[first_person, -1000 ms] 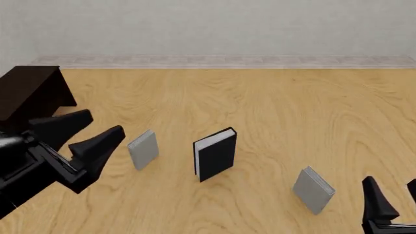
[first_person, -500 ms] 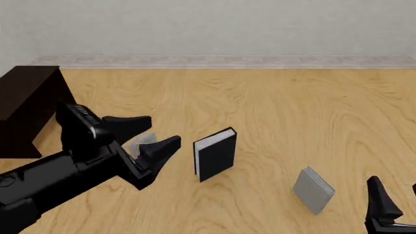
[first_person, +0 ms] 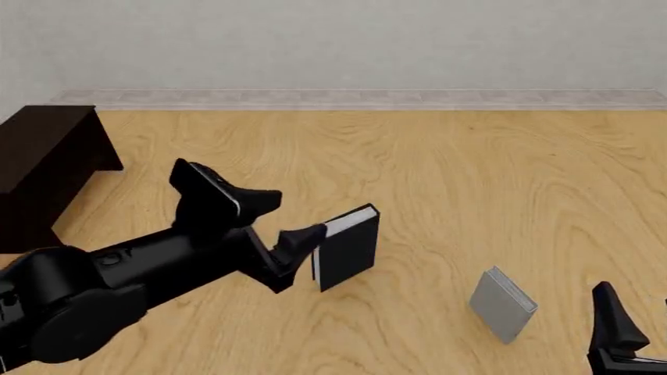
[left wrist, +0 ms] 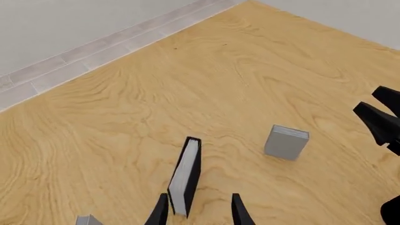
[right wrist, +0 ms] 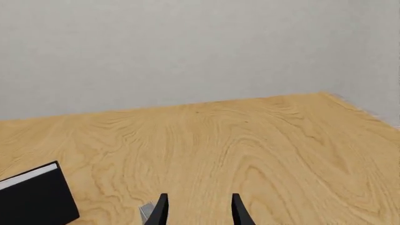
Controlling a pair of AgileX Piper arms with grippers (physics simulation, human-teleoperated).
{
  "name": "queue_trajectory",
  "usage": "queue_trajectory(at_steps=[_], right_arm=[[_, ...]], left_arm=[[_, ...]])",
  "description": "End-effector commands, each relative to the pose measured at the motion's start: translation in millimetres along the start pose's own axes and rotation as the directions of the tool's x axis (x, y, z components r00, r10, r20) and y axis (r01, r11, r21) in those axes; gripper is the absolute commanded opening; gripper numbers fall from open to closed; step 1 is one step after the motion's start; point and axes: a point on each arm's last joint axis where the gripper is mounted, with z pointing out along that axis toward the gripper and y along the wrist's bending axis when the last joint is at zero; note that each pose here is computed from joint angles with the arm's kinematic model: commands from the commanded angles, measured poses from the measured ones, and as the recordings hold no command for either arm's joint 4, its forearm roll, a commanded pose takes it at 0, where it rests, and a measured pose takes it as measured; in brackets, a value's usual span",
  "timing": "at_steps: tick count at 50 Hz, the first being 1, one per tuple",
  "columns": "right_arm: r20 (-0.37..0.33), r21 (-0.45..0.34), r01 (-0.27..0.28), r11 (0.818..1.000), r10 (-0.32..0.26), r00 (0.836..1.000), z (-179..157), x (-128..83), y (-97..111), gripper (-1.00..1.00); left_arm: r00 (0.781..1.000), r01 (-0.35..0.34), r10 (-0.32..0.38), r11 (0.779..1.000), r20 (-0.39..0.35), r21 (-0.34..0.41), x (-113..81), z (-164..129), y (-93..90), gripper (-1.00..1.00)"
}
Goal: Pick up the book in the middle and place it on the cabinet shelf.
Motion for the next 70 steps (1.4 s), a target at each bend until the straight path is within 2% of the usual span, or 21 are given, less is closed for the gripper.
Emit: queue_trajectory(at_steps=[1, 20, 28, 55, 70], right_arm=[[0.000, 0.001, -0.001, 1.000, 0.001, 1.000, 0.0, 0.1, 0.0, 1.00], [-0.002, 0.001, -0.005, 1.000, 0.005, 1.000, 0.0, 0.3, -0.1, 1.00], [-0.003, 0.004, -0.006, 1.000, 0.006, 1.000, -0.1, 0.4, -0.2, 1.00], [-0.007, 0.010, -0.009, 1.000, 0.009, 1.000, -0.1, 0.8, -0.6, 1.00], [-0.008, 0.010, -0.011, 1.000, 0.011, 1.000, -0.1, 0.9, -0.6, 1.00]], left_arm=[[1.000, -0.011, 0.010, 0.999, -0.018, -0.034, -2.1, 12.4, 9.4, 1.00], [0.999, 0.007, -0.009, 0.999, -0.050, -0.053, 12.4, 34.6, 15.3, 1.00], [0.995, -0.024, 0.020, 0.999, -0.097, -0.043, 23.0, 46.6, 13.8, 1.00], [0.988, -0.029, 0.018, 0.997, -0.154, -0.074, 34.1, 65.6, 25.7, 1.00], [0.980, -0.020, 0.006, 0.998, -0.197, -0.066, 53.3, 79.7, 23.8, 1.00]])
